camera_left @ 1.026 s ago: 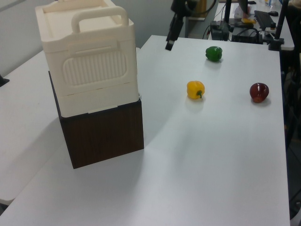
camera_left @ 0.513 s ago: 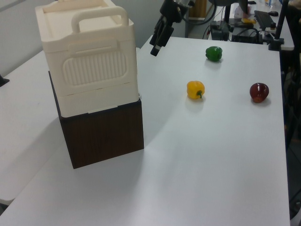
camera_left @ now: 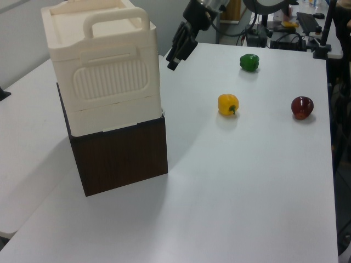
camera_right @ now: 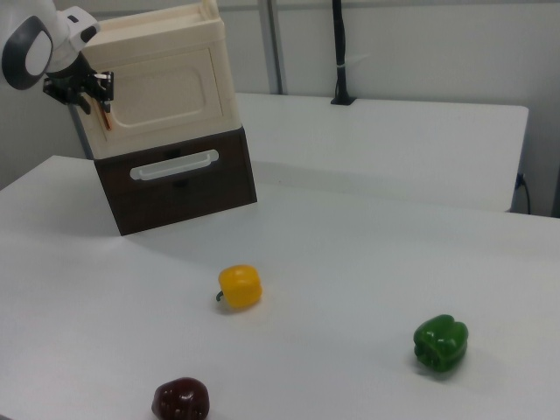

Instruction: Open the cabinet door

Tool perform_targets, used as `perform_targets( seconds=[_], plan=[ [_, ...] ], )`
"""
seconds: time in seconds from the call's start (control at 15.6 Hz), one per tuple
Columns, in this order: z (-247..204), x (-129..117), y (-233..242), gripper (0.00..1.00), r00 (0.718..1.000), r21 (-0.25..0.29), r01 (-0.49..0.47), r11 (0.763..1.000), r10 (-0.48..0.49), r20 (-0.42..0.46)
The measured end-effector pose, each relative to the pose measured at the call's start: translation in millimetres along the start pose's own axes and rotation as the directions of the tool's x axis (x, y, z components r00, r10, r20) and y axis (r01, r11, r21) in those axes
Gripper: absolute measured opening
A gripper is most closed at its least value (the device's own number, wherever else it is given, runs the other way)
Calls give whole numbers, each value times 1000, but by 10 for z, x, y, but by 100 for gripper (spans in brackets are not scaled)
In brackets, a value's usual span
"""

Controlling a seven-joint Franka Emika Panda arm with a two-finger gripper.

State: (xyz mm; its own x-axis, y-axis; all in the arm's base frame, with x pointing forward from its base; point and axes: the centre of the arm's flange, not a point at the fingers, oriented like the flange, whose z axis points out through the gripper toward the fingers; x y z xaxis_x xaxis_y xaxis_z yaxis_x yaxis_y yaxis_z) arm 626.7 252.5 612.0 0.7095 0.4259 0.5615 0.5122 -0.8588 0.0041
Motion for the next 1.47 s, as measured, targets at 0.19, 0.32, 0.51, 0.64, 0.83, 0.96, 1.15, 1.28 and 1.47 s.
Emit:
perform_targets(
  seconds=[0.19,0.32,0.51,0.64,0.83,0.96,1.15,1.28,1.47],
  plan=[
    [72,17,39,30,1000,-16,-1,1000,0,-28],
    [161,6,47,30,1000,-20,0,1000,0,-24],
    [226,11,53,31,999,-27,1,1000,-2,-36],
    [230,12,55,31,999,-28,4,1000,-5,-38],
    [229,13,53,32,999,-29,6,1000,-8,-39],
    [226,15,49,32,999,-29,9,1000,-10,-40],
    [216,20,38,32,999,-30,11,999,-12,-41],
    [213,21,34,32,999,-32,14,999,-15,-41],
    [208,23,32,32,999,-34,18,999,-19,-41]
  ],
)
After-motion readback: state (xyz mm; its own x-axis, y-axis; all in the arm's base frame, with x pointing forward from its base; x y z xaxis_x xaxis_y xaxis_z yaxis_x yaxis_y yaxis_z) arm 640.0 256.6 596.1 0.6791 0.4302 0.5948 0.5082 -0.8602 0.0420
